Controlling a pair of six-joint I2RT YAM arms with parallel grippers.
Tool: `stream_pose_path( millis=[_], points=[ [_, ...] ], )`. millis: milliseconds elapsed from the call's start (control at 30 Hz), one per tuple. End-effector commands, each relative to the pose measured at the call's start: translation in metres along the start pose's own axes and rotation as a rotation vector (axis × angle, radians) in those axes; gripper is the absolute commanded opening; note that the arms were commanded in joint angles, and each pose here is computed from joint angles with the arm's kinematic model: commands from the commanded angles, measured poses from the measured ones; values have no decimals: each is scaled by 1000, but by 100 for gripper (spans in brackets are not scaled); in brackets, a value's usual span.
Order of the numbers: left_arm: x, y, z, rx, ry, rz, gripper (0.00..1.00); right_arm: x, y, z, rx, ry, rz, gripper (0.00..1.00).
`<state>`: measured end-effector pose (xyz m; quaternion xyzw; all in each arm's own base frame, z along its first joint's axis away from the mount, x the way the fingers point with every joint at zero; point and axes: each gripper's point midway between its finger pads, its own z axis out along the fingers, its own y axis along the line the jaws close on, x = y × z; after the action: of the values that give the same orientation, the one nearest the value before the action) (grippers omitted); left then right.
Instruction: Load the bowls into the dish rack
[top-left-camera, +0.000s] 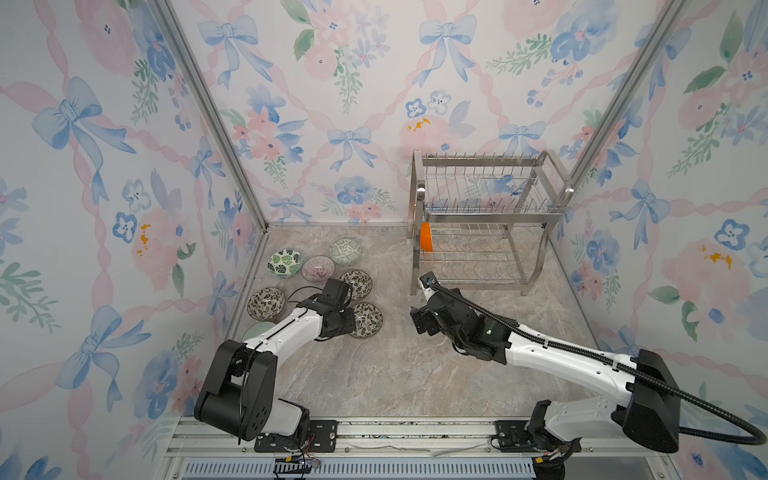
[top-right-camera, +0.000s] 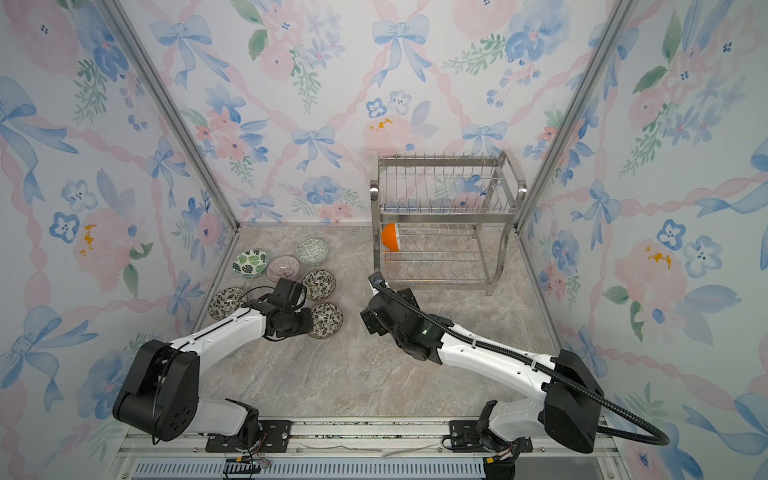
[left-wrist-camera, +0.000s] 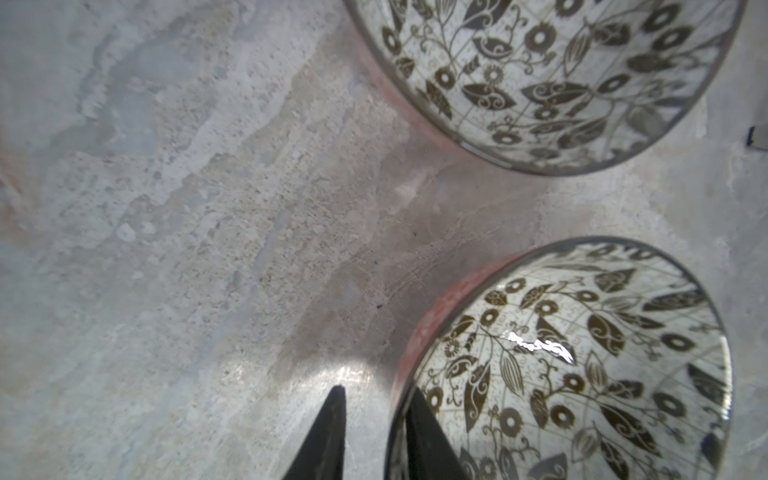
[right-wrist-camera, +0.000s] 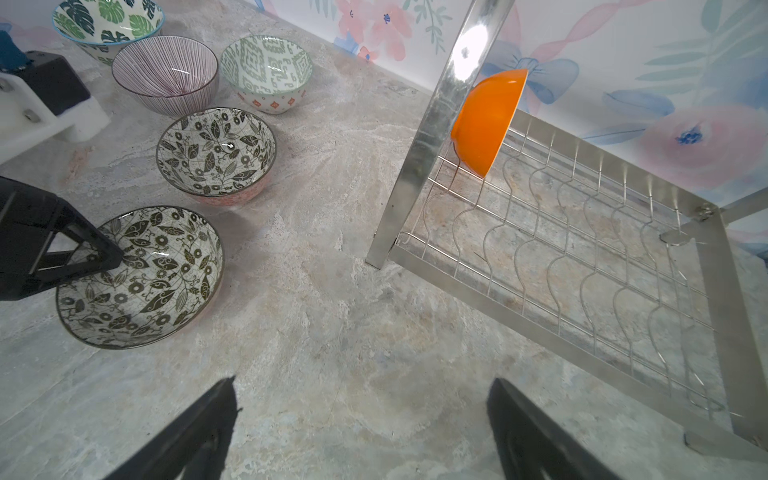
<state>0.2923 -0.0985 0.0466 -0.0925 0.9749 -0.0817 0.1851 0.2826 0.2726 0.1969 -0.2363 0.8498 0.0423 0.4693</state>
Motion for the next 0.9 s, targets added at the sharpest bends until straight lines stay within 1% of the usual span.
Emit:
stream_pose_path(
  millis=[0, 67, 100, 333, 433, 633, 733, 867],
  points=[
    [-7, -3, -2, 8, -12, 18, 16, 1, -9, -4, -3, -4, 41, 96],
    [-6, -4, -3, 10, -13, 24, 7, 2, -13, -5, -2, -3, 57, 96],
    [-4, -4, -2, 11, -10, 27, 1, 2, -15, -5, -3, -4, 68, 97],
    [-4, -12, -11, 35, -24, 63, 0, 7, -28, -5, -2, 13, 121, 97],
    [-5, -24, -19, 55, -35, 95, 0, 9, -36, -6, 12, 23, 144, 97],
    [-5, -77, -41, 146, -56, 208, 0, 13, -60, -11, 53, 44, 199, 96],
    [-3, -108, -46, 202, -45, 234, 0, 16, -77, -16, 83, 61, 236, 96],
    [1, -156, -47, 251, -32, 300, 0, 20, -96, -27, 102, 59, 287, 96]
  ],
)
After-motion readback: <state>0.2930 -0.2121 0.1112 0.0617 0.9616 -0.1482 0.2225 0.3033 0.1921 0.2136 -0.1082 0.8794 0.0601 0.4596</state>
